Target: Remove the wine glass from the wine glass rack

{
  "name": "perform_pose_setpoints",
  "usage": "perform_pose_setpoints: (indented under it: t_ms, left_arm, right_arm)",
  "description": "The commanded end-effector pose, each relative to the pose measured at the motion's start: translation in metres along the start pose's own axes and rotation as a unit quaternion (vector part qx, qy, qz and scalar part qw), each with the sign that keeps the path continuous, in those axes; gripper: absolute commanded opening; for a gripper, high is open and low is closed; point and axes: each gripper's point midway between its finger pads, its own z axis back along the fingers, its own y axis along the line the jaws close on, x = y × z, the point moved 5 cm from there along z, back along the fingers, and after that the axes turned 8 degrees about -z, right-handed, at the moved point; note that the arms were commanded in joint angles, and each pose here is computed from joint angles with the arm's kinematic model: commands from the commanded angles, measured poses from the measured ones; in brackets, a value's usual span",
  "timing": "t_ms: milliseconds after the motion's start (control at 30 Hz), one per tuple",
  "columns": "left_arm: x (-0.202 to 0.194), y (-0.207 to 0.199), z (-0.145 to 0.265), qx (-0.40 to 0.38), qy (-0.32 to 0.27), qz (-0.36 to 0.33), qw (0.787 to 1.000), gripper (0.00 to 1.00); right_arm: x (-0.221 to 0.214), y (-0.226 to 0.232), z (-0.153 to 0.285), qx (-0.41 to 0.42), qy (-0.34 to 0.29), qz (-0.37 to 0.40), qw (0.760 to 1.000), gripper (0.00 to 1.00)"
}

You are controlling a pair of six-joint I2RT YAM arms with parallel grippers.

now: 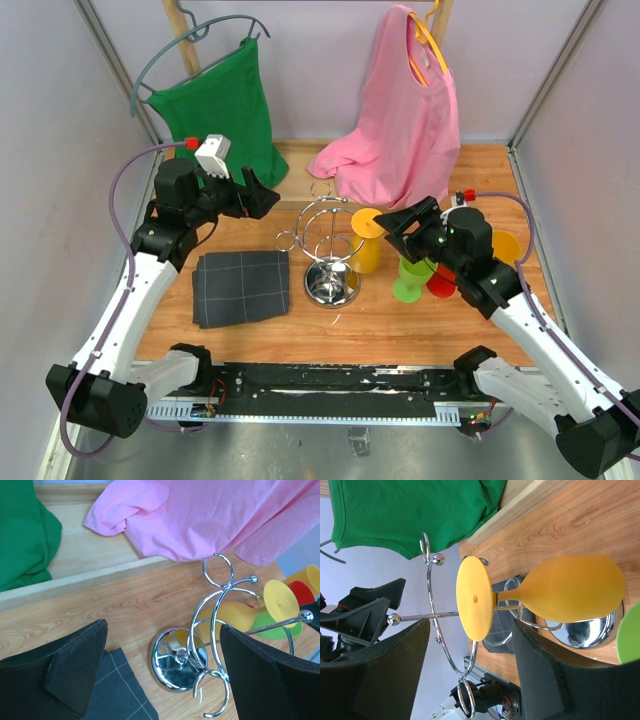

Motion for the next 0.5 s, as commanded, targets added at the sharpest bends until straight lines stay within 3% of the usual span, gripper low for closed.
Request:
perform_pose_setpoints:
  t_ms: [0,200,467]
  left_arm:
    - [0.0172,-0.0033,0.0012,-0.012,-0.018,-0.014,1.0,0.99]
    - [0.0178,-0.0025,-0.0013,-0.014,-0.014,-0.018,1.0,0.99]
    - [0.0183,-0.0017,-0.0041,-0.015,-0.013,-0.017,1.0,0.99]
  right_arm:
    - [0.006,0.0009,-0.0045,0.016,-0.019,-0.018,1.0,0.63]
    - [0.0065,0.0001,-0.006,0.019,-0.021,-0.019,0.999,0.45]
    - [0.0065,-0.0029,-0.0083,0.021,-0.02,-0.028,0.999,0.36]
